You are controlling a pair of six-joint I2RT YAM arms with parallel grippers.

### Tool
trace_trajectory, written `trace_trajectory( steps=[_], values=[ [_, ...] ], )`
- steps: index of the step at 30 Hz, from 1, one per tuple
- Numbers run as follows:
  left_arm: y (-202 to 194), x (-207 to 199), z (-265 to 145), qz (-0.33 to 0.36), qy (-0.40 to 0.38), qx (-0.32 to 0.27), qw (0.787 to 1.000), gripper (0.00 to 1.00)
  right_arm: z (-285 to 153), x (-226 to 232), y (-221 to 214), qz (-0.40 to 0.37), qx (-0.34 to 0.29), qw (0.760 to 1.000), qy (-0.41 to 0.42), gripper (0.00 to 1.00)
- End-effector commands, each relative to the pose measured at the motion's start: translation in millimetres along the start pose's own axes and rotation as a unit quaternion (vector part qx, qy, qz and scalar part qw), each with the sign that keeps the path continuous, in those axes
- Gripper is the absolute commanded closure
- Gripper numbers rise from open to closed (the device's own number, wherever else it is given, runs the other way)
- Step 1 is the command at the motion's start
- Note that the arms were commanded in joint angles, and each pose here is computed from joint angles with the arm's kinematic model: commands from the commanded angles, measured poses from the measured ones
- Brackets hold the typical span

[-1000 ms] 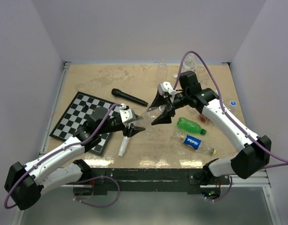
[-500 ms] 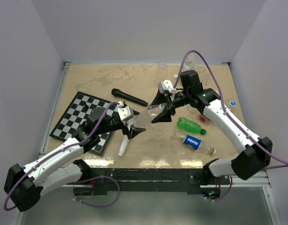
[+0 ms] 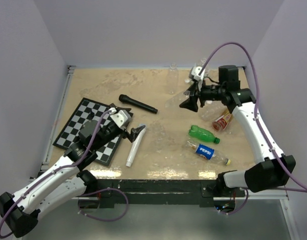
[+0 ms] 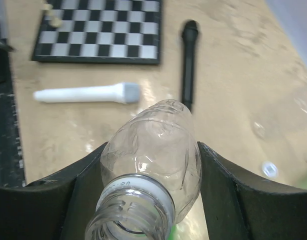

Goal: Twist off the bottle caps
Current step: Place the plastic bottle at the corner of the board.

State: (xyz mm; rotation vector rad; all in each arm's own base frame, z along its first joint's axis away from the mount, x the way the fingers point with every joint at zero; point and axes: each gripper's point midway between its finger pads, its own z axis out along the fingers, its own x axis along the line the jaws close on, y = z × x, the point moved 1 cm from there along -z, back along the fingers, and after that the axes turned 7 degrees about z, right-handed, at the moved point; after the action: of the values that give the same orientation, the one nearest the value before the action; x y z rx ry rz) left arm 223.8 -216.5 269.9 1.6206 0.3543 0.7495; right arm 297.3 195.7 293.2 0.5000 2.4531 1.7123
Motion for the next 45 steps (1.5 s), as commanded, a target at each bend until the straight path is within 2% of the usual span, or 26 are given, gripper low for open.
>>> trace_trajectory(
  steps=[1, 7, 13, 17, 28, 39, 45],
  values=[
    [3, 28, -7, 0.019, 0.075, 0.011, 0.997, 0.00, -60, -62, 1, 0.037, 0.039, 0.983, -0.173, 0.89],
    [-1, 23, -2, 0.016, 0.055, 0.024, 0.998, 0.00, -112, -123, -22, 0.088, 0.088, 0.948, -0.293, 0.87],
    [0, 21, -1, 0.016, 0.049, 0.023, 0.998, 0.00, -134, -187, -38, 0.129, 0.081, 0.908, -0.389, 0.85],
    [-2, 21, -1, 0.017, 0.049, 0.026, 0.998, 0.00, -139, -227, -46, 0.146, 0.069, 0.894, -0.418, 0.85],
    [-10, 22, 1, 0.021, 0.052, 0.040, 0.998, 0.00, -111, -305, -76, 0.211, 0.058, 0.878, -0.425, 0.81],
    [-13, 22, 3, 0.023, 0.052, 0.046, 0.997, 0.00, -95, -332, -106, 0.250, 0.074, 0.873, -0.412, 0.74],
    [-14, 22, 3, 0.022, 0.051, 0.048, 0.997, 0.00, -93, -335, -116, 0.262, 0.085, 0.869, -0.410, 0.65]
  ],
)
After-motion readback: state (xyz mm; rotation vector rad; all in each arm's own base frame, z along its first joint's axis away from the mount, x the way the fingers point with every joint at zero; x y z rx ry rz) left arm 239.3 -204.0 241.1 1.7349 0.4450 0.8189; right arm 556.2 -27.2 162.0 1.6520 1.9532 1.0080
